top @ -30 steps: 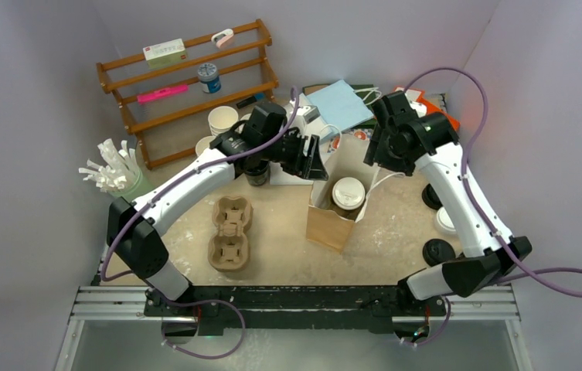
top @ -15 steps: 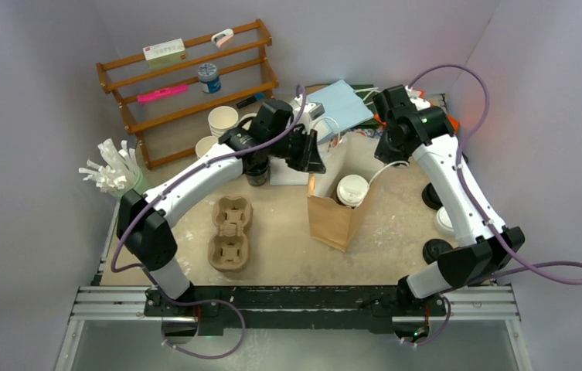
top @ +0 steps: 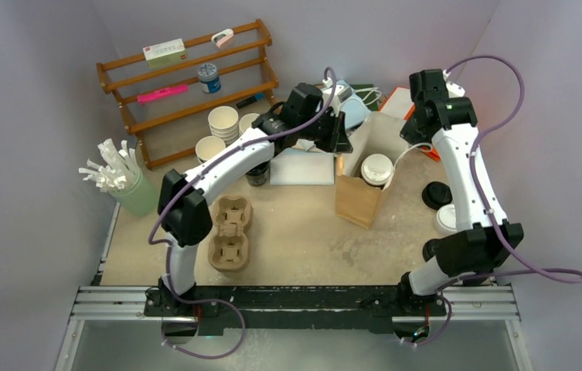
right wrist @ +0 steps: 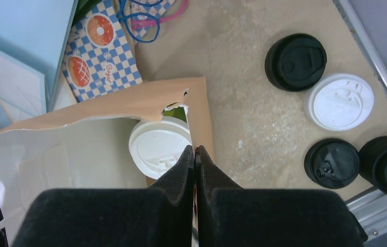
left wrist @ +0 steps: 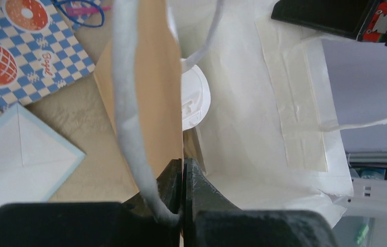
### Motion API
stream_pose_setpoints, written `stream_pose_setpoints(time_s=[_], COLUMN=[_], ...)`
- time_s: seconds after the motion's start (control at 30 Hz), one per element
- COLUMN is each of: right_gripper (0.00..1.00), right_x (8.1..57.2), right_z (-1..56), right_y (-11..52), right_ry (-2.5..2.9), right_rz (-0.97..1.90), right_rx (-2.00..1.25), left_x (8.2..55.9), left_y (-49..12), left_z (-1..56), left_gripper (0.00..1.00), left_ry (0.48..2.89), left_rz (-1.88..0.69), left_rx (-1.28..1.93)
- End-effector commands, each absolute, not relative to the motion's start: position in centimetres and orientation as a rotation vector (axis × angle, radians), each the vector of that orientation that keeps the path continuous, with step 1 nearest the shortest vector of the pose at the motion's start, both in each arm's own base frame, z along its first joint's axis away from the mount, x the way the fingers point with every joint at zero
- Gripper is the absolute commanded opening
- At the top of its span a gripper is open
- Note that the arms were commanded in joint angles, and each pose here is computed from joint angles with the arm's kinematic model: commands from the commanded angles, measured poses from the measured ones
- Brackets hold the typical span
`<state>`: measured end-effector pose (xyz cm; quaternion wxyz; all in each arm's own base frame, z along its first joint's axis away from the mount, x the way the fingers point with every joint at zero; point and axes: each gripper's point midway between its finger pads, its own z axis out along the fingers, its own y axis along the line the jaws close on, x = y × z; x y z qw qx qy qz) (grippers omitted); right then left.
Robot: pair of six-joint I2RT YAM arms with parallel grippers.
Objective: Pack the takeout coffee
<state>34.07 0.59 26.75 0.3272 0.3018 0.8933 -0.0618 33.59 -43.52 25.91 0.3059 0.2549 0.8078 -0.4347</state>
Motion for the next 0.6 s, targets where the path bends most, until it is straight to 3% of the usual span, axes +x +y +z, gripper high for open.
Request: stream_pose_setpoints(time_s=[0.0,0.17,0.2,0.27,0.33,0.47,0.57], right_gripper=[0.00,0.03,0.08,0.29,0.60,0.78,0.89], right_x=[37.4,39.5,39.8,39.9,39.6,38.1,37.1], right_z=[27.7,28.2,28.1,28.6,29.4,31.2,32.3], right_y=[-0.3,-0.7,-0.7,-0.8,-0.9,-1.5,-1.3], right_ry=[2.288,2.264,2.263,2.260,2.247,2.213,2.208], right_rz=[-0.139,-0.126,-0.130,-0.130,-0.125,-0.145,-0.121], right_rx=[0.776,0.814,0.817,0.821,0.817,0.798,0.755], left_x=[36.6,38.8,39.1,39.5,39.5,39.3,38.8], left_y=[-45.7,-47.4,-47.6,-47.6,-47.4,-46.1,-44.8], left_z=[29.3,29.2,29.3,29.5,29.8,31.4,33.2], left_gripper=[0.00,0.00,0.00,0.03,0.21,0.46,0.57], left_ry=[1.991,1.958,1.952,1.948,1.943,1.922,1.902], left_rz=[-1.135,-1.136,-1.142,-1.137,-1.132,-1.076,-1.048], left_rx=[0.682,0.680,0.671,0.647,0.641,0.636,0.630])
